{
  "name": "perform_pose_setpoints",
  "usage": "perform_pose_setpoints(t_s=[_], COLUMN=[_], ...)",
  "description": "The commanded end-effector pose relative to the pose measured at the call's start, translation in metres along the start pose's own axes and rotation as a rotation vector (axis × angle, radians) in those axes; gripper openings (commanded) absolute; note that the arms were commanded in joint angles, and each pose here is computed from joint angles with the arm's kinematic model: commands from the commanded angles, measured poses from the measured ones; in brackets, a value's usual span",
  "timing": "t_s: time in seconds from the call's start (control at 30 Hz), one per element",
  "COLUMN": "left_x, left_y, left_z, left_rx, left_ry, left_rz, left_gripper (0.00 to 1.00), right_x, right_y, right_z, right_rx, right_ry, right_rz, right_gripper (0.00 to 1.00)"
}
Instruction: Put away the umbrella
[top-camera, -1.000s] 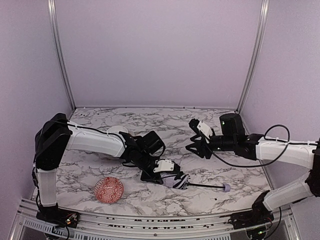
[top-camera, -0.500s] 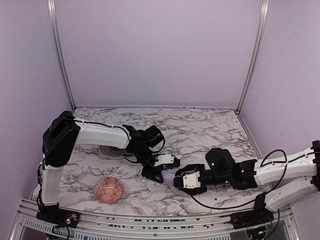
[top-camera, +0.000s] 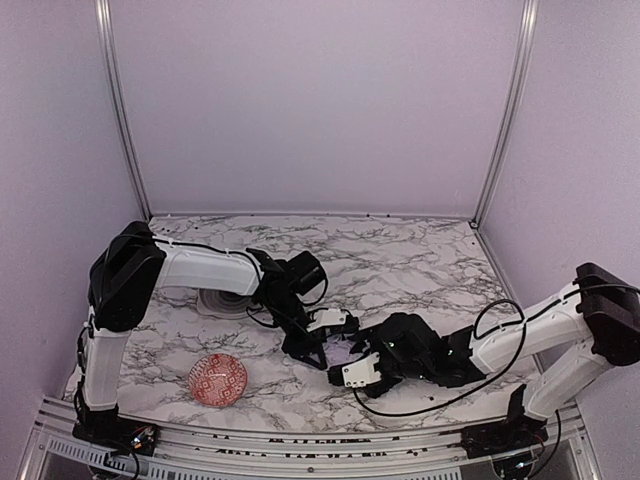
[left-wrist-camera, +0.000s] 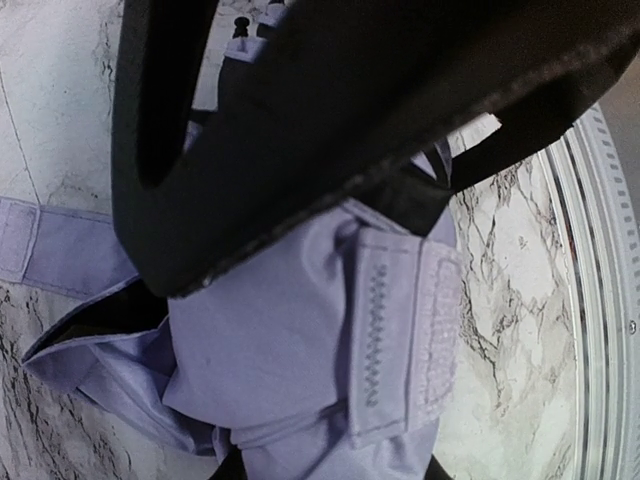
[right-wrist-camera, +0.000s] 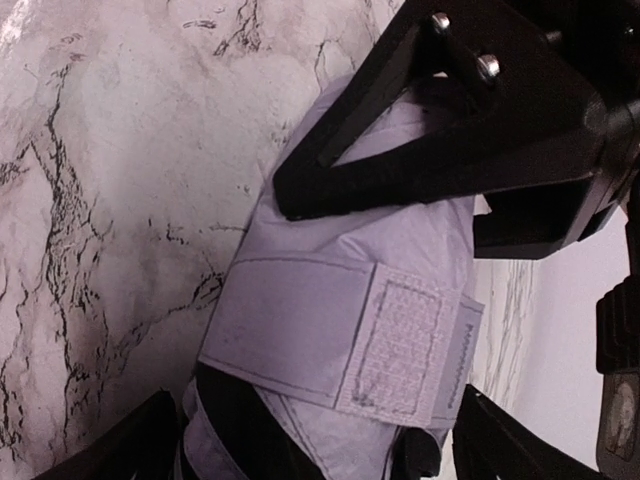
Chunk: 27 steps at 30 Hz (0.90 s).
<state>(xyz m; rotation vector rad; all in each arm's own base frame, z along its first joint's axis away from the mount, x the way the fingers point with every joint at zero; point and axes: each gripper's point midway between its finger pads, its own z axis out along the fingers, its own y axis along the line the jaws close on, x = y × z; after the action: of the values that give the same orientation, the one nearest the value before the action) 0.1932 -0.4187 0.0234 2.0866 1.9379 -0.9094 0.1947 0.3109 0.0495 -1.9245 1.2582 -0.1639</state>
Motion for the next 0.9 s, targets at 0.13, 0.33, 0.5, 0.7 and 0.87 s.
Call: perform_pose_setpoints(t_s=[0.13, 0.33, 0.5, 0.7, 0.87], left_x=[0.120, 0.116, 0.118, 0.111, 0.080], left_y=[-0.057, -0.060, -0.062, -0.040, 0.010], left_z=[0.039, 0.037, 0.034, 0.029, 0.004], left_rx=[0.240, 0.259, 0.257, 0.137, -0.151], left_ry=[0.392, 0.373, 0.375, 0.364, 0.238], left_rz=[-0.250, -0.246, -0.226, -0.199, -0.186], left_gripper=[0.00, 0.01, 0.06, 0.45, 0.82], right_x=[0.018, 0.026, 0.029, 0.027, 0.026], right_y=[-0.010, -0.003, 0.001, 0.004, -0.002], right_z=[0.022, 0.029, 0.028, 0.028, 0.026], right_rx=[0.045, 0.013, -0.009, -0.042, -0.048], right_ry=[0.129, 0.159, 0.171, 0.161, 0.156], right_rz=[0.019, 0.019, 0.014, 0.028, 0.078], right_gripper=[0.88, 0.56, 0.28, 0.00, 0.00])
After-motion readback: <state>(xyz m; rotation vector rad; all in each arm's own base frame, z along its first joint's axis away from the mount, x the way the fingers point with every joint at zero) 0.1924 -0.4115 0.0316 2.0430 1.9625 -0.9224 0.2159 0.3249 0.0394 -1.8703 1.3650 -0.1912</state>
